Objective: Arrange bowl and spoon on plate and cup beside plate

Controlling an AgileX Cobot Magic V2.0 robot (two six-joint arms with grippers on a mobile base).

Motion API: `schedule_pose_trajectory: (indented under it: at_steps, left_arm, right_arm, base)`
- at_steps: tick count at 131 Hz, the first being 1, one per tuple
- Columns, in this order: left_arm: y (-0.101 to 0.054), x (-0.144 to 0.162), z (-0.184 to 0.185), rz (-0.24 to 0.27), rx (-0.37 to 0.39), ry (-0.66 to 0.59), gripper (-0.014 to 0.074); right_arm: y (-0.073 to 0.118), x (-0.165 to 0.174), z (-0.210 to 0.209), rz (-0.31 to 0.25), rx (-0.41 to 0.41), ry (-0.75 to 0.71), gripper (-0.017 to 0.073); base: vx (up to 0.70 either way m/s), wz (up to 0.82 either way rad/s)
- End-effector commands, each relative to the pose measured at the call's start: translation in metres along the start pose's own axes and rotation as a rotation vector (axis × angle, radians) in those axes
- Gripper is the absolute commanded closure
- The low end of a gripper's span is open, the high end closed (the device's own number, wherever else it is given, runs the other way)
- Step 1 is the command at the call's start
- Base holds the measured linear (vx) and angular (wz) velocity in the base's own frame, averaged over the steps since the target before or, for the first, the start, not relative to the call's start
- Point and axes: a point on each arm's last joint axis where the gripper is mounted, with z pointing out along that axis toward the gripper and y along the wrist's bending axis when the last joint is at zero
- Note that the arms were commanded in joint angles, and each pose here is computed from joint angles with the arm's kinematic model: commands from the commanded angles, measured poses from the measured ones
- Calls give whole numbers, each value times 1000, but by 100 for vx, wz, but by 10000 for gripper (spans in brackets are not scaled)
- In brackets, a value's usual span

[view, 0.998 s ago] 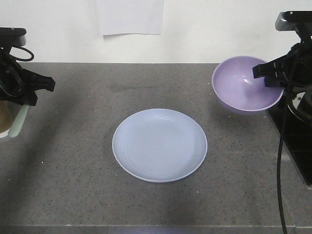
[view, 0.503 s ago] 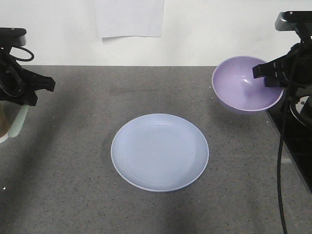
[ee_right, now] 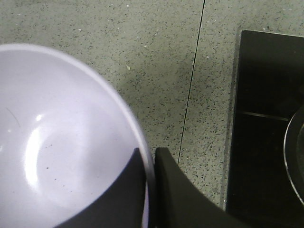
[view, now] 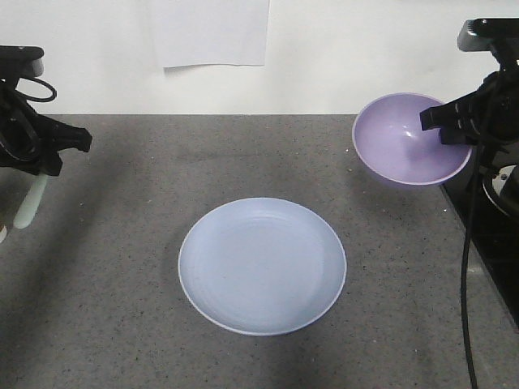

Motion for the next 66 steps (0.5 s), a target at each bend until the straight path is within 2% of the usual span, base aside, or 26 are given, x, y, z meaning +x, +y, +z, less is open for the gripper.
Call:
schedule_pose_trajectory:
  at_steps: [1, 66]
  left_arm:
    - [-3, -4, -23, -1, 11, -96, 601]
    - [-3, -4, -23, -1, 11, -96, 601]
  right_arm:
    - [2, -13, -23, -7, 9, -123, 563]
    - [2, -13, -23, -9, 10, -123, 563]
  base:
    - [5, -4]
    - [5, -3]
